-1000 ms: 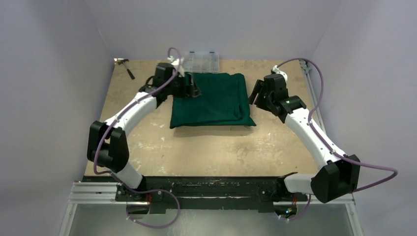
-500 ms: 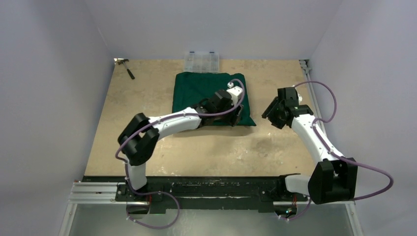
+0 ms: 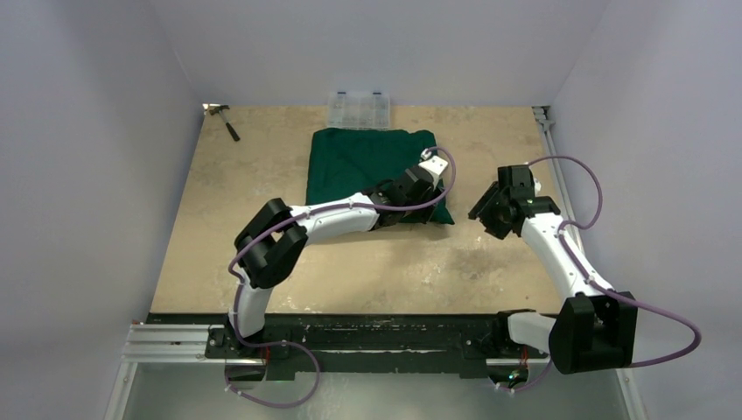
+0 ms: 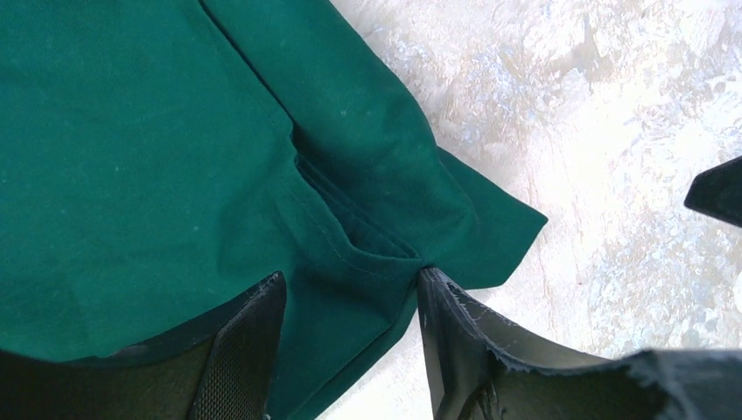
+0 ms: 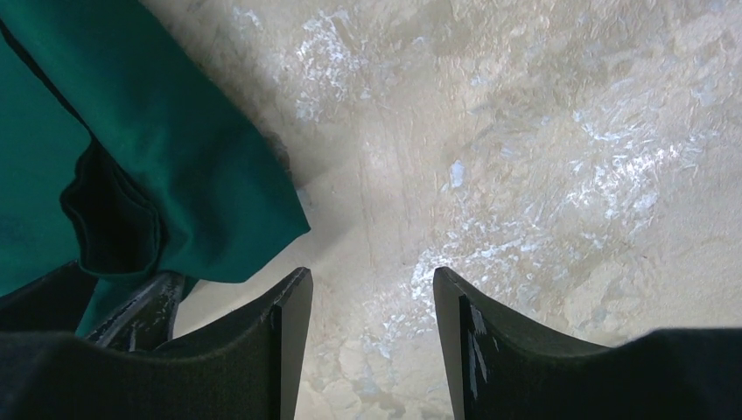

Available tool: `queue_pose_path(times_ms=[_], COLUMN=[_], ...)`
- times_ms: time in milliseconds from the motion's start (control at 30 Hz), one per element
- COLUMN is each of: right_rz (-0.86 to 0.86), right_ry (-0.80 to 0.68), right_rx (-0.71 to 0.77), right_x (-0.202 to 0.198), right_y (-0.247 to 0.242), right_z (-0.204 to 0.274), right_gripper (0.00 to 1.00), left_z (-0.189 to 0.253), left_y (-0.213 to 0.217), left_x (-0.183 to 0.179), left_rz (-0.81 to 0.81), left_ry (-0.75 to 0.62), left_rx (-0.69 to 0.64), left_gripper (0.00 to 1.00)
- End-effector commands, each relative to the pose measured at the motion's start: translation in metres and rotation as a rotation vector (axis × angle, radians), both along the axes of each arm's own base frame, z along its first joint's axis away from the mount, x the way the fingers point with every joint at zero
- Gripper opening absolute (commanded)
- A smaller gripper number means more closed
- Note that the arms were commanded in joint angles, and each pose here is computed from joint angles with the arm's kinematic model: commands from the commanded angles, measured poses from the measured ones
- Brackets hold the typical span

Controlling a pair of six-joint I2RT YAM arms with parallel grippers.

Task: Open and lay out the surgical kit
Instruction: Open the surgical kit at the center of the board.

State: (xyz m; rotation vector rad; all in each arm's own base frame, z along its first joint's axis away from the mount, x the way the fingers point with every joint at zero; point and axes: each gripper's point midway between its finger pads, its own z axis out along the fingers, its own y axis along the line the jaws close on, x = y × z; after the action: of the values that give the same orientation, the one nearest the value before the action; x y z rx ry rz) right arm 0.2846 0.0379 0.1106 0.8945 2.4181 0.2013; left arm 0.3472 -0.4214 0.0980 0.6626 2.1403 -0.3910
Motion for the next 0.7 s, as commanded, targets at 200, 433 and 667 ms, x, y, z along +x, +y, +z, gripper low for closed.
queue_pose_path(times_ms=[200,433,667], right_rz=[-0.012,-0.01,-0.006], right_ry=[-0.022,-0.013,-0.004], right_rx=[0.022,0.033,0.039], right_x=[0.003,0.002,0.002], right_y=[0.001,0.003,0.005], right_z=[-0.002,-0.009,-0.014], right_gripper=[0.57,0.57,0.57], left_z=[0.041,0.053,0.03], left_y=[-0.022,-0.018,-0.004], left_x=[0.007,0.012,0.022], left_rz=[-0.03,0.004,0.055], left_ry=[-0.038,-0.017,0.013], left_rx=[-0.137,-0.219,-0.167], left_gripper=[0.55,0.67,0.57])
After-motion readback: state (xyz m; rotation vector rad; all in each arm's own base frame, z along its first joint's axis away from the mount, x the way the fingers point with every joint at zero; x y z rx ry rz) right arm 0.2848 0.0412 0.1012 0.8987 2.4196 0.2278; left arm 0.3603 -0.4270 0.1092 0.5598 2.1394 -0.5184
